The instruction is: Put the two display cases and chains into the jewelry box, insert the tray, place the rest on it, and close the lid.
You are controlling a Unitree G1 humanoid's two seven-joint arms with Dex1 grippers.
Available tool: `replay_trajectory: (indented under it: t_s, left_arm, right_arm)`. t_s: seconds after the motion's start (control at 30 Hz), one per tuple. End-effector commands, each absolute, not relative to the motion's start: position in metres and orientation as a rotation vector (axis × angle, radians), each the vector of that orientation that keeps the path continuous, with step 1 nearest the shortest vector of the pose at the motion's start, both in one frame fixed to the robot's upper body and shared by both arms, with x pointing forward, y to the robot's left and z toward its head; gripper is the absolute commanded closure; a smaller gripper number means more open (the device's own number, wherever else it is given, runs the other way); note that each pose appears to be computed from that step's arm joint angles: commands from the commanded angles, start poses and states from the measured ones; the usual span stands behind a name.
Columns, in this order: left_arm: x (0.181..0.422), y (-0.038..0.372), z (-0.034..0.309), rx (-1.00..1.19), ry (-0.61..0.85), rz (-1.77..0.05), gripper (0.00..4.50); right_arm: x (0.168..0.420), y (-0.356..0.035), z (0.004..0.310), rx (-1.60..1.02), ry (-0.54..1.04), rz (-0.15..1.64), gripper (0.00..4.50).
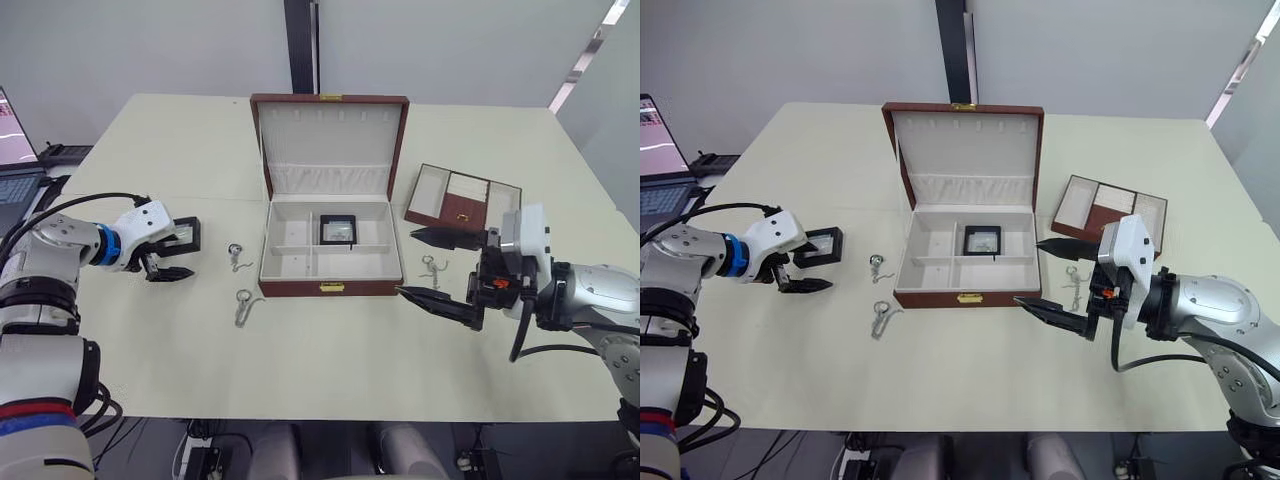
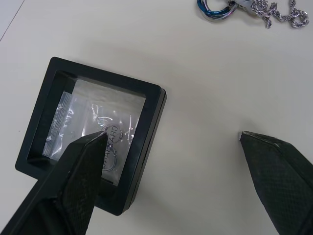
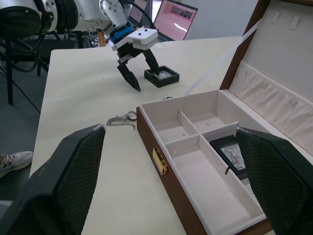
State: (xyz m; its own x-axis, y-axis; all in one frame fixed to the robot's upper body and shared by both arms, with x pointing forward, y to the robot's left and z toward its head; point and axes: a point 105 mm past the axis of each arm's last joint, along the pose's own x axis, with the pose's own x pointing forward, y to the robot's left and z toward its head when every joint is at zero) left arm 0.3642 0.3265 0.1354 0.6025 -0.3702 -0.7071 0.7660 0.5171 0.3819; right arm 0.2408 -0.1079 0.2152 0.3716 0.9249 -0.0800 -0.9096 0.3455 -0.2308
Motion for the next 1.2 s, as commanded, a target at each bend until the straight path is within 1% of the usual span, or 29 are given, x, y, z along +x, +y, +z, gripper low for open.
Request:
replay_trajectory:
  t_s: [0.03,0.13,0.3,0.53,0.57,1.0,1.1,1.2]
  left_arm:
    - [0.365,0.329,0.135,0.753,0.604,-0.717,0.04]
    - [0.365,0.329,0.133,0.752,0.608,-0.716,0.59]
    - [0.365,0.329,0.13,0.745,0.608,-0.706,2.12]
    - [0.366,0.329,0.128,0.741,0.608,-0.697,4.39]
    - [0.366,0.329,0.129,0.742,0.607,-0.693,4.45]
    - [0.369,0.329,0.132,0.742,0.584,-0.68,4.45]
    - [0.369,0.327,0.14,0.741,0.558,-0.692,4.45]
    - [0.365,0.328,0.154,0.769,0.531,-0.727,4.45]
  right_arm:
    - [0.237,-0.105,0.22,-0.273,-0.113,1.202,0.0]
    - [0.237,-0.106,0.22,-0.272,-0.112,1.204,0.0]
    - [0.238,-0.107,0.22,-0.275,-0.108,1.204,0.0]
    - [0.241,-0.108,0.219,-0.278,-0.103,1.202,0.0]
    - [0.241,-0.108,0.219,-0.279,-0.102,1.202,0.0]
    - [0.246,-0.107,0.221,-0.29,-0.118,1.205,0.0]
    - [0.247,-0.108,0.223,-0.296,-0.122,1.206,0.0]
    - [0.245,-0.11,0.227,-0.299,-0.126,1.205,0.0]
